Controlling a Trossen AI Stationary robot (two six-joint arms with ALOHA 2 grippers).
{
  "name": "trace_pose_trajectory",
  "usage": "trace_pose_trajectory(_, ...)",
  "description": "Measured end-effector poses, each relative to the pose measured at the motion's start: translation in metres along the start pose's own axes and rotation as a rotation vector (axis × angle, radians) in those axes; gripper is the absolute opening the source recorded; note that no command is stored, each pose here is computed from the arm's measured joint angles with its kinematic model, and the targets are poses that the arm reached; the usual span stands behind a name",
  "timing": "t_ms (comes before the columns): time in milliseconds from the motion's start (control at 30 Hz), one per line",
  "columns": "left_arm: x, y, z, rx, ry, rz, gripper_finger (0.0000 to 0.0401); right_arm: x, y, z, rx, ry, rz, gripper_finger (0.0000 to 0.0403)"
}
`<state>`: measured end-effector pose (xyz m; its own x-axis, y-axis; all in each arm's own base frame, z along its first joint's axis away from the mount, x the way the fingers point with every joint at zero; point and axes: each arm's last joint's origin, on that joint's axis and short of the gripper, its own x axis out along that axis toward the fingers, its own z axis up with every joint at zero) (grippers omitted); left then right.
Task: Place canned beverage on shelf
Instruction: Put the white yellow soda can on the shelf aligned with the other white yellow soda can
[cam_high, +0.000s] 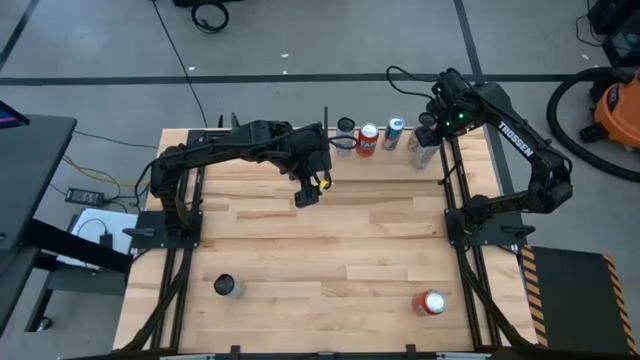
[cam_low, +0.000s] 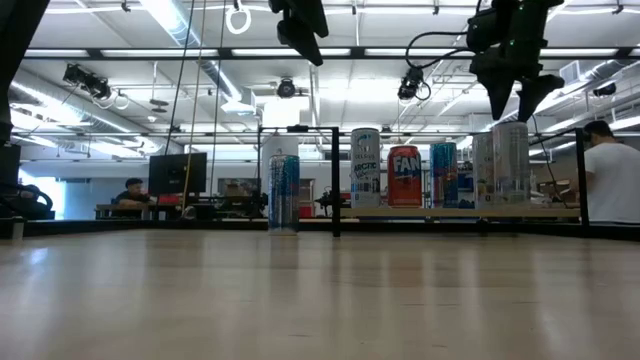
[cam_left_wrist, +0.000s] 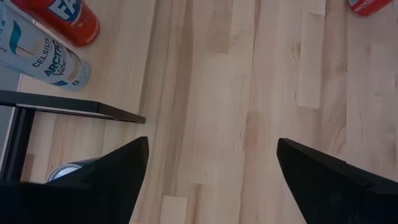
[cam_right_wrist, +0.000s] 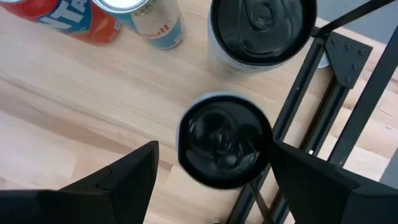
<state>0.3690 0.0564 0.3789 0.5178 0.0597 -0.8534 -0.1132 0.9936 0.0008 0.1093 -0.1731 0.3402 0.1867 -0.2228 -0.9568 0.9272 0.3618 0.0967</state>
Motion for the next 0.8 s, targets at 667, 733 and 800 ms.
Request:
trace_pose_trajectory(667,0.0,0.0,0.0,0.004,0.0,0.0,0.0357,-0.021,0.001,0.004,-0.017,-0.046,0.002,0.0313)
trace_pose_trajectory(733,0.0,0.0,0.0,0.004,0.0,0.0,0.0357,-0.024,0.002,0.004,0.002,-0.052,0.003,0.0313)
trace_pose_trajectory(800,0.0,0.0,0.0,0.004,0.0,0.0,0.0357,-0.023,0.002,0.003,0.017,-0.042,-0.007,0.0313)
